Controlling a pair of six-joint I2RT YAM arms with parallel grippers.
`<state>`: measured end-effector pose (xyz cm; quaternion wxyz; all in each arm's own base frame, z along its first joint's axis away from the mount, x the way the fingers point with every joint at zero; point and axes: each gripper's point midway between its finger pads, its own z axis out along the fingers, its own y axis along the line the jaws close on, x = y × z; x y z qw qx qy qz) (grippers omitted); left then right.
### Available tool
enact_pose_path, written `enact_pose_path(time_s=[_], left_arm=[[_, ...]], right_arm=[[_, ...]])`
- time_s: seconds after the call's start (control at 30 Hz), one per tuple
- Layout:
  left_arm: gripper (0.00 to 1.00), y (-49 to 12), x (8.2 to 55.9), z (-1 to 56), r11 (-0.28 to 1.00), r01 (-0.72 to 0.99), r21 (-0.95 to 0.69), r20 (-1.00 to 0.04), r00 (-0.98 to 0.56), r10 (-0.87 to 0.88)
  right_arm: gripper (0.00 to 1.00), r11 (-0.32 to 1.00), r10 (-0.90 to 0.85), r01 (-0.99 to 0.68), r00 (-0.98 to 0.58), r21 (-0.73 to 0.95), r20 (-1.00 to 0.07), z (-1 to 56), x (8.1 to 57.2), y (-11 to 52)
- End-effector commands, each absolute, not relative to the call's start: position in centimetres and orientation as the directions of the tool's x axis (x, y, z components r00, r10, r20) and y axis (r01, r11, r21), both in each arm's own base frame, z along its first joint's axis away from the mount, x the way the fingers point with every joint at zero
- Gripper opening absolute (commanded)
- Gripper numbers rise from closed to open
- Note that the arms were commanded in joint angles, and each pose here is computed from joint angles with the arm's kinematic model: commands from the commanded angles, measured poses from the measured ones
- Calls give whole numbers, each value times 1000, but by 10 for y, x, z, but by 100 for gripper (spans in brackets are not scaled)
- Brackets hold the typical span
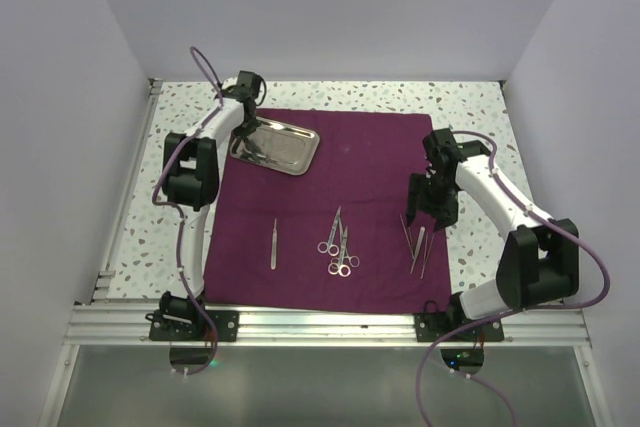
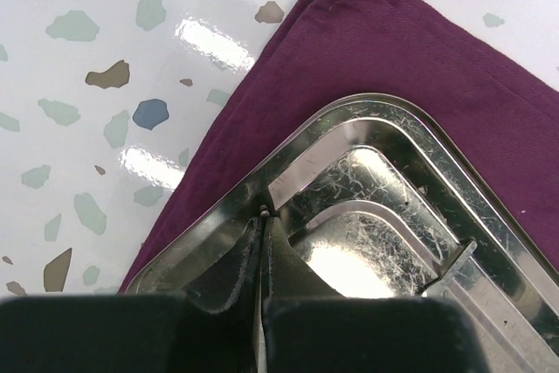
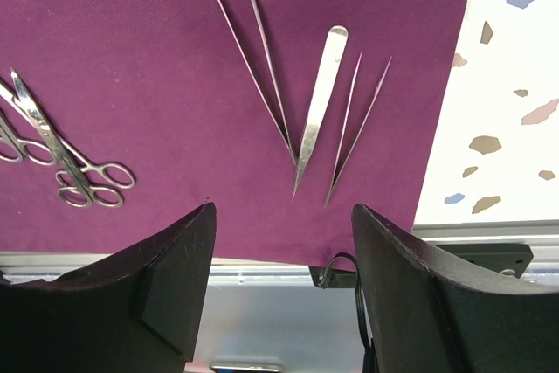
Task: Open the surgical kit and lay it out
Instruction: Pick up the medical item from the container.
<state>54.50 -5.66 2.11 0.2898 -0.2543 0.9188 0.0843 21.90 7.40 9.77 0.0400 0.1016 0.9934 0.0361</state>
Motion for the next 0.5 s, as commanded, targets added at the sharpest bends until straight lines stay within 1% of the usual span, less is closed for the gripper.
enact_pose_path(time_s=[0.0, 0.1, 0.2, 0.27, 0.47], left_arm=[[0, -46, 507, -43, 855, -503, 124, -424, -806, -413], [0, -53, 519, -33, 874, -480, 74, -447, -799, -401], [0, -70, 538, -12, 907, -421, -30, -478, -790, -383], [0, -78, 556, 12, 923, -375, -88, -525, -770, -362], [0, -98, 589, 69, 936, -283, -211, -596, -722, -353]], right_arm=[[67, 978, 192, 184, -977, 98, -88, 99, 225, 74], [67, 977, 195, 185, -976, 106, -95, 100, 227, 74], [67, 976, 198, 188, -976, 111, -94, 100, 227, 74], [67, 975, 201, 189, -974, 115, -101, 102, 227, 74], [67, 973, 206, 191, -972, 129, -111, 104, 228, 75]])
